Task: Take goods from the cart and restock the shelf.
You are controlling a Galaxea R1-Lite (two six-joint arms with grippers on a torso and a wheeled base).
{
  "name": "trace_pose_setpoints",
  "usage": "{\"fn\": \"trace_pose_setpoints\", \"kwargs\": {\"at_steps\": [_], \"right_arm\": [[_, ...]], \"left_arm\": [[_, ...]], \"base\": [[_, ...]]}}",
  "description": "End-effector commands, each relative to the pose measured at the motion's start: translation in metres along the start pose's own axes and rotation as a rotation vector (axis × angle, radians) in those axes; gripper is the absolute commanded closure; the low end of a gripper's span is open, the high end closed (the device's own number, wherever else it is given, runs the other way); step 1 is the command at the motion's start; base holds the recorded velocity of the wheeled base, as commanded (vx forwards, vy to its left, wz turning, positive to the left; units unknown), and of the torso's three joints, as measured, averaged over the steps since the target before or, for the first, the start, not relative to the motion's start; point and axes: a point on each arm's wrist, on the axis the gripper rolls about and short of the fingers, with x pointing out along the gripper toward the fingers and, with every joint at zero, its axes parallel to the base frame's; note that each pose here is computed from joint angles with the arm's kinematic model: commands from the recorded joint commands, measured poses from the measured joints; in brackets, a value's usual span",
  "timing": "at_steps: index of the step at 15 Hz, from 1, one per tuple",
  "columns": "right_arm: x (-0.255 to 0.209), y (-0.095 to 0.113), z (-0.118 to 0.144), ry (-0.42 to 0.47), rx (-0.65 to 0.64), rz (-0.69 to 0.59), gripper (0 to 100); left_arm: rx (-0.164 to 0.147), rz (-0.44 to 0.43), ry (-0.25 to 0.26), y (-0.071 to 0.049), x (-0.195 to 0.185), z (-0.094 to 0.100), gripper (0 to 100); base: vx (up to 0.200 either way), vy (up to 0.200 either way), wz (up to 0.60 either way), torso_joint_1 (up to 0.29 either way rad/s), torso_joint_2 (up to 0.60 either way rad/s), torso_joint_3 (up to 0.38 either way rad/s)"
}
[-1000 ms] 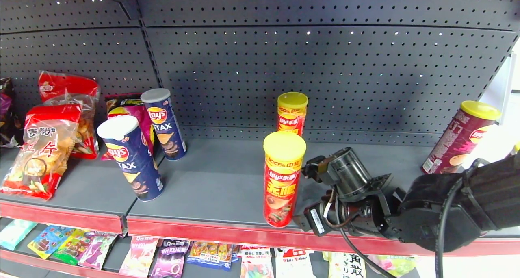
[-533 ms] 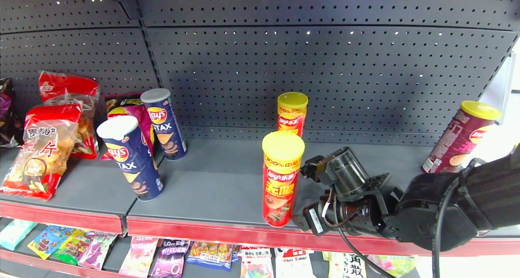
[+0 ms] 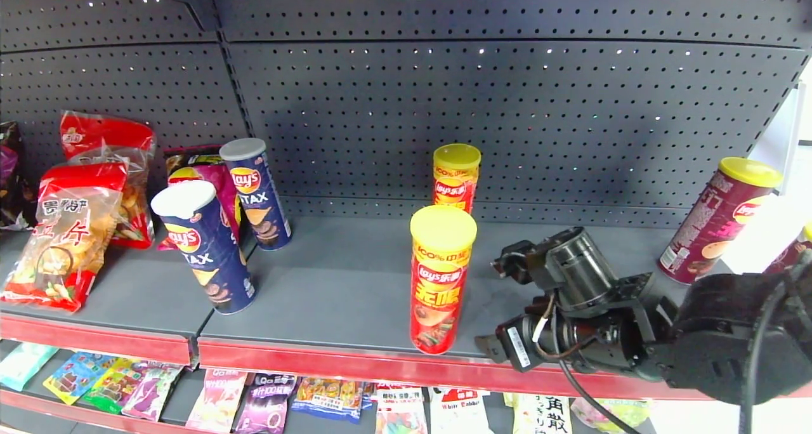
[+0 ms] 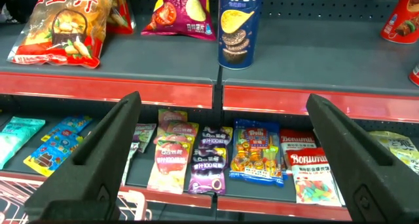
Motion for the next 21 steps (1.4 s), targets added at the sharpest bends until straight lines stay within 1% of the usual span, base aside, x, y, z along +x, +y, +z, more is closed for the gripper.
{"fn": "trace_pose_setpoints", "kwargs": {"at_steps": [1,2,4,5,7,8,10,11,12,13,14,15,16,17,19,21], "right_arm": [[-0.064,-0.029,-0.016,-0.125,0.052,0.004,0],[-0.085,-0.036,-0.028,-0.166,0.057,0.015,0],[-0.113,-0.048,-0.052,-0.228,0.040,0.015,0],[-0.129,-0.062,-0.073,-0.274,0.045,0.005,0],[-0.159,-0.079,-0.103,-0.399,0.048,0.009,0],[-0.171,-0.085,-0.123,-0.467,0.031,-0.012,0],[-0.171,-0.085,-0.123,-0.467,0.031,-0.012,0],[-0.194,-0.083,-0.179,-0.673,0.007,-0.148,0],[-0.193,-0.079,-0.195,-0.718,0.041,-0.172,0],[-0.193,-0.076,-0.205,-0.762,0.064,-0.170,0],[-0.189,-0.073,-0.219,-0.799,0.104,-0.220,0],[-0.179,-0.072,-0.233,-0.777,0.138,-0.281,0],[-0.174,-0.069,-0.243,-0.782,0.168,-0.346,0],[-0.174,-0.067,-0.248,-0.808,0.188,-0.337,0],[-0.170,-0.066,-0.251,-0.804,0.242,-0.297,0],[-0.171,-0.066,-0.251,-0.805,0.239,-0.297,0]], "left_arm": [[0.000,0.000,0.000,0.000,0.000,0.000,0],[0.000,0.000,0.000,0.000,0.000,0.000,0],[0.000,0.000,0.000,0.000,0.000,0.000,0],[0.000,0.000,0.000,0.000,0.000,0.000,0],[0.000,0.000,0.000,0.000,0.000,0.000,0],[0.000,0.000,0.000,0.000,0.000,0.000,0],[0.000,0.000,0.000,0.000,0.000,0.000,0],[0.000,0.000,0.000,0.000,0.000,0.000,0],[0.000,0.000,0.000,0.000,0.000,0.000,0],[0.000,0.000,0.000,0.000,0.000,0.000,0],[0.000,0.000,0.000,0.000,0.000,0.000,0],[0.000,0.000,0.000,0.000,0.000,0.000,0],[0.000,0.000,0.000,0.000,0.000,0.000,0],[0.000,0.000,0.000,0.000,0.000,0.000,0],[0.001,0.000,0.000,0.000,0.000,0.000,0],[0.000,0.000,0.000,0.000,0.000,0.000,0]], "base": [[0.000,0.000,0.00,0.000,0.00,0.000],[0.000,0.000,0.00,0.000,0.00,0.000],[0.000,0.000,0.00,0.000,0.00,0.000],[0.000,0.000,0.00,0.000,0.00,0.000],[0.000,0.000,0.00,0.000,0.00,0.000],[0.000,0.000,0.00,0.000,0.00,0.000],[0.000,0.000,0.00,0.000,0.00,0.000],[0.000,0.000,0.00,0.000,0.00,0.000],[0.000,0.000,0.00,0.000,0.00,0.000],[0.000,0.000,0.00,0.000,0.00,0.000],[0.000,0.000,0.00,0.000,0.00,0.000],[0.000,0.000,0.00,0.000,0.00,0.000],[0.000,0.000,0.00,0.000,0.00,0.000],[0.000,0.000,0.00,0.000,0.00,0.000],[0.000,0.000,0.00,0.000,0.00,0.000],[0.000,0.000,0.00,0.000,0.00,0.000]]}}
